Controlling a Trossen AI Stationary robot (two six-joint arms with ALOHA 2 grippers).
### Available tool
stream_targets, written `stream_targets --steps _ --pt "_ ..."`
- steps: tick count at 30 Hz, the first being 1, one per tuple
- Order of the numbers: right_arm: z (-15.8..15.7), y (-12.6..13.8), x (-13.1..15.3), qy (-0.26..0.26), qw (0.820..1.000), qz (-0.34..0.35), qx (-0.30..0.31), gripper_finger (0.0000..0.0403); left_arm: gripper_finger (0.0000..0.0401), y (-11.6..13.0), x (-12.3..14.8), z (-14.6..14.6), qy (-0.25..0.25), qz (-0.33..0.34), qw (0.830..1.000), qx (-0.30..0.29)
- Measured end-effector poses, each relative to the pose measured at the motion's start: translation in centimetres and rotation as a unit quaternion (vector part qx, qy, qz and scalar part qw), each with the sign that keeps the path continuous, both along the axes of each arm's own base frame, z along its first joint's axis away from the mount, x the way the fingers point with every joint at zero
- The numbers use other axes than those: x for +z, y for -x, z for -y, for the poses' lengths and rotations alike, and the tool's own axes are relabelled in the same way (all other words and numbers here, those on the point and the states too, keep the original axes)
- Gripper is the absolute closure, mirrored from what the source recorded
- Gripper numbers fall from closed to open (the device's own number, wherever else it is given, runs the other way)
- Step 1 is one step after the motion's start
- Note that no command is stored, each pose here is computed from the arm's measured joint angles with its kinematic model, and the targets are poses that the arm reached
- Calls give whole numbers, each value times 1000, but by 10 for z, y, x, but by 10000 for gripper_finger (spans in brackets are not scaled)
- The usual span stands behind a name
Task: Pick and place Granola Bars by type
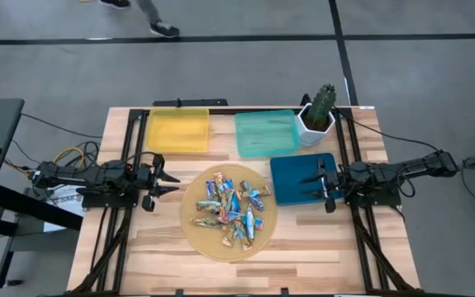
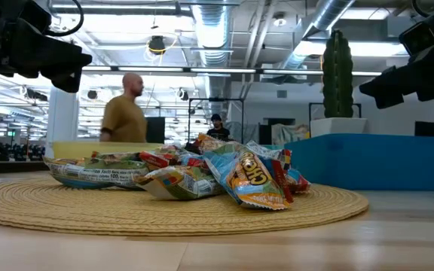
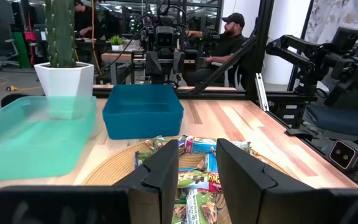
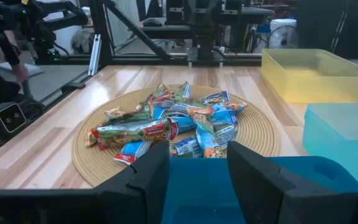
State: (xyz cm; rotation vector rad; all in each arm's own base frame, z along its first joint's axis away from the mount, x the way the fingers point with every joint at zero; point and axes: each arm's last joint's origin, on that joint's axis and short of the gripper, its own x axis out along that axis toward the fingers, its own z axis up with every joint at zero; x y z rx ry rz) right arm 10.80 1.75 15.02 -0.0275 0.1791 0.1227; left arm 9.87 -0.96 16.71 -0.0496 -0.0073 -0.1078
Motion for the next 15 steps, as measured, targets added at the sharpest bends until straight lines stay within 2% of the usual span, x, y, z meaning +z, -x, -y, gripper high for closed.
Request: stream_targets --steps 12,15 --pt "0 0 0 0 1000 0 0 249 298 0 1 0 3 3 1000 -1" --pt "0 0 0 0 1000 0 0 249 298 0 1 0 60 -1 998 -4"
